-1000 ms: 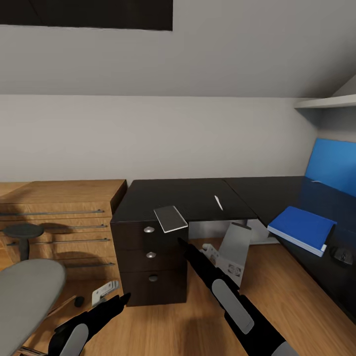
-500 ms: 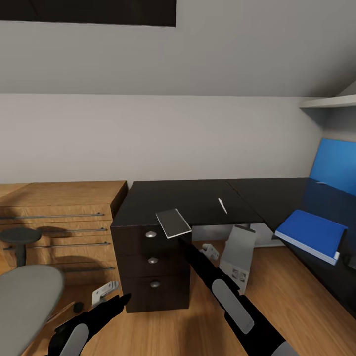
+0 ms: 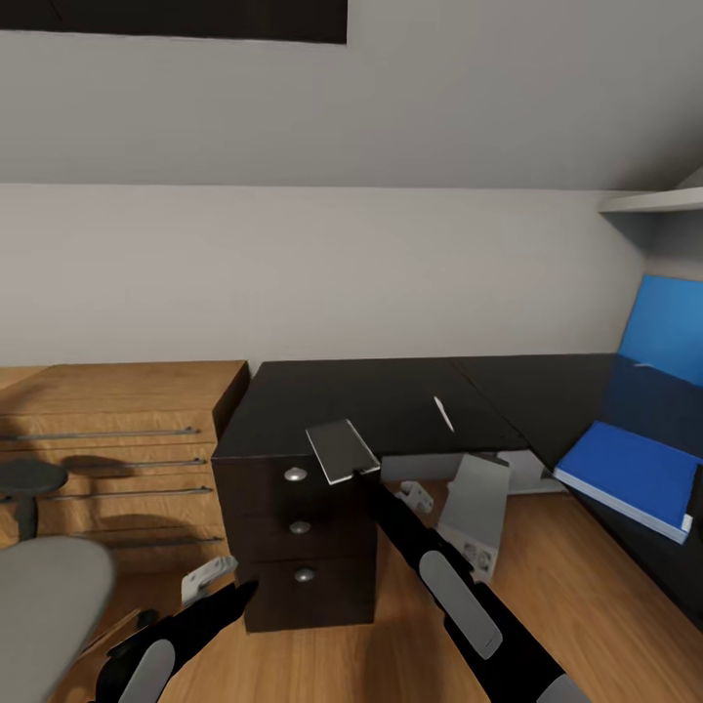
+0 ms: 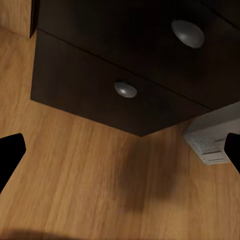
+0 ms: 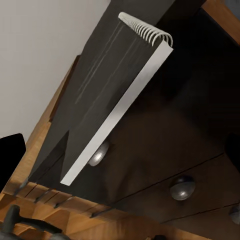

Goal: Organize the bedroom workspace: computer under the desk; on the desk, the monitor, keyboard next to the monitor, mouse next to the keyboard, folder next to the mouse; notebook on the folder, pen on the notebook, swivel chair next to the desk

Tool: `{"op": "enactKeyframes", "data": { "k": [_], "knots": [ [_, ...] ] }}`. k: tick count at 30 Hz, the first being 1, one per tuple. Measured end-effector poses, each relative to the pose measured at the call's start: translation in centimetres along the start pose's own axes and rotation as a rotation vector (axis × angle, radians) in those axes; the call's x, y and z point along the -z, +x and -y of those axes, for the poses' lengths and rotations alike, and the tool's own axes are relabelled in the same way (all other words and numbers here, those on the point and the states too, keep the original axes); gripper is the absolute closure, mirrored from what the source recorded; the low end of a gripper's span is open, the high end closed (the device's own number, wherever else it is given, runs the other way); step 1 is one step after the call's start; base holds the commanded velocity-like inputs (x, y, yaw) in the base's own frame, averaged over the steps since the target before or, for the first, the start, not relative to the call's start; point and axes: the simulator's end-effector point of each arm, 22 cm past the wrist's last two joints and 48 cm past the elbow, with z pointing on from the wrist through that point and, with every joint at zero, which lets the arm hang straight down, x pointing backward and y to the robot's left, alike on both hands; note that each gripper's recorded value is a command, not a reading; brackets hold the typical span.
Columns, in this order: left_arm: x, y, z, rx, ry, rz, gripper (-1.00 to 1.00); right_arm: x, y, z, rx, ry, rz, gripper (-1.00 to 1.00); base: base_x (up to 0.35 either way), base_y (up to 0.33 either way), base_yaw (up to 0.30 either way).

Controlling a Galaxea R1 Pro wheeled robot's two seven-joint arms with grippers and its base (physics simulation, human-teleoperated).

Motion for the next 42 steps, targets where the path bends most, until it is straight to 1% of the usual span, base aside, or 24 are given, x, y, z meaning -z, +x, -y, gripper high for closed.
{"op": "enactKeyframes", "data": {
  "k": [8, 17, 29, 40, 41, 42],
  "knots": [
    [-0.02, 0.02, 0.03, 0.0, 0.001, 0.0, -1.0, 0.0, -0.14, 0.16, 0.0, 0.003, 0.003, -1.0, 0.09, 0.004, 0.0],
    [-0.01, 0.01, 0.05, 0.0, 0.002, 0.0, -1.0, 0.01, -0.17, 0.18, 0.0, 0.004, 0.004, -1.0, 0.107, 0.103, 0.0],
    [-0.03, 0.08, 0.11, 0.001, 0.003, -0.002, -1.0, 0.01, -0.22, 0.22, 0.001, 0.004, 0.004, -1.0, 0.021, 0.076, 0.0],
    [-0.12, 0.33, 0.03, 0.001, 0.001, -0.008, -1.0, 0.01, -0.29, 0.24, 0.0, 0.005, 0.006, -1.0, 0.002, 0.01, 0.0],
    [-0.17, 0.43, -0.03, 0.001, -0.001, -0.011, -1.0, 0.01, -0.29, 0.26, 0.0, 0.006, 0.006, 1.0, 0.0, 0.0, 0.0],
    [-0.18, 0.47, -0.06, 0.001, -0.001, -0.011, -1.0, 0.01, -0.3, 0.27, -0.001, 0.006, 0.006, 1.0, 0.0, 0.0, 0.0]
  ]
}}
